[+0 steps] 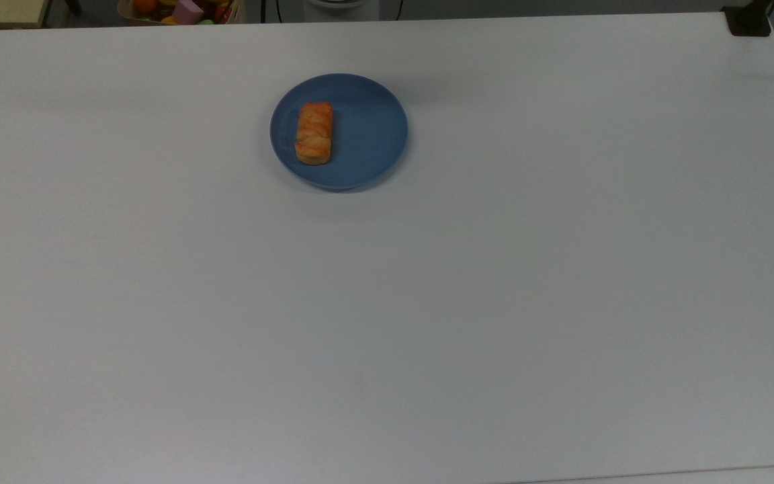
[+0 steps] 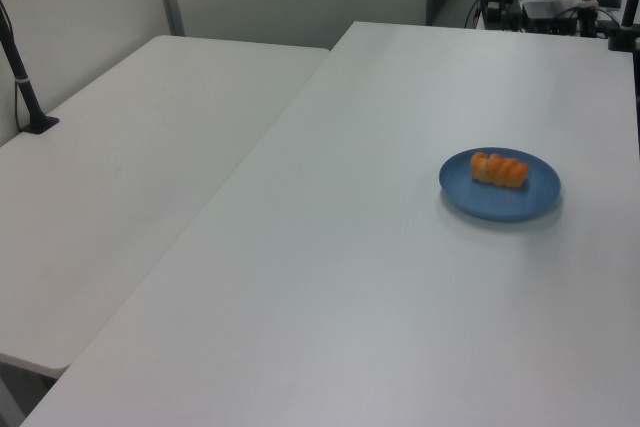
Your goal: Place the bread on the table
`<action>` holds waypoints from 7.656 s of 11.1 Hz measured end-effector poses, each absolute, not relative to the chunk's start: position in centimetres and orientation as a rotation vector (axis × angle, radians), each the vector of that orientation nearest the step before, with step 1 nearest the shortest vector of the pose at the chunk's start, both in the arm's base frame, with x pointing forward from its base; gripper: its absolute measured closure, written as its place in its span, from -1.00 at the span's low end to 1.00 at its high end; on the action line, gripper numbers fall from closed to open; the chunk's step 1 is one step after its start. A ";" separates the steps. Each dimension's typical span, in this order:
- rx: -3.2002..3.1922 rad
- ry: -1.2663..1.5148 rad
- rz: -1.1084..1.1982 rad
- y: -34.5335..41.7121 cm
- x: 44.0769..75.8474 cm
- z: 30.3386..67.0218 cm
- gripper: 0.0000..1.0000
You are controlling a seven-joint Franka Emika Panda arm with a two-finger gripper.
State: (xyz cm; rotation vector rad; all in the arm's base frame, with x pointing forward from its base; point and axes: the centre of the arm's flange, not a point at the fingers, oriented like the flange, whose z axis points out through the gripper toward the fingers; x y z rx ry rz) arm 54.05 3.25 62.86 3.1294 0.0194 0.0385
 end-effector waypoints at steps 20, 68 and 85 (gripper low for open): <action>3.123 0.094 -0.082 4.3 54.3 46.3 -1.00; 3.095 0.260 0.016 36.4 41.9 56.5 0.65; 3.193 0.237 -0.054 48.1 39.0 31.2 0.39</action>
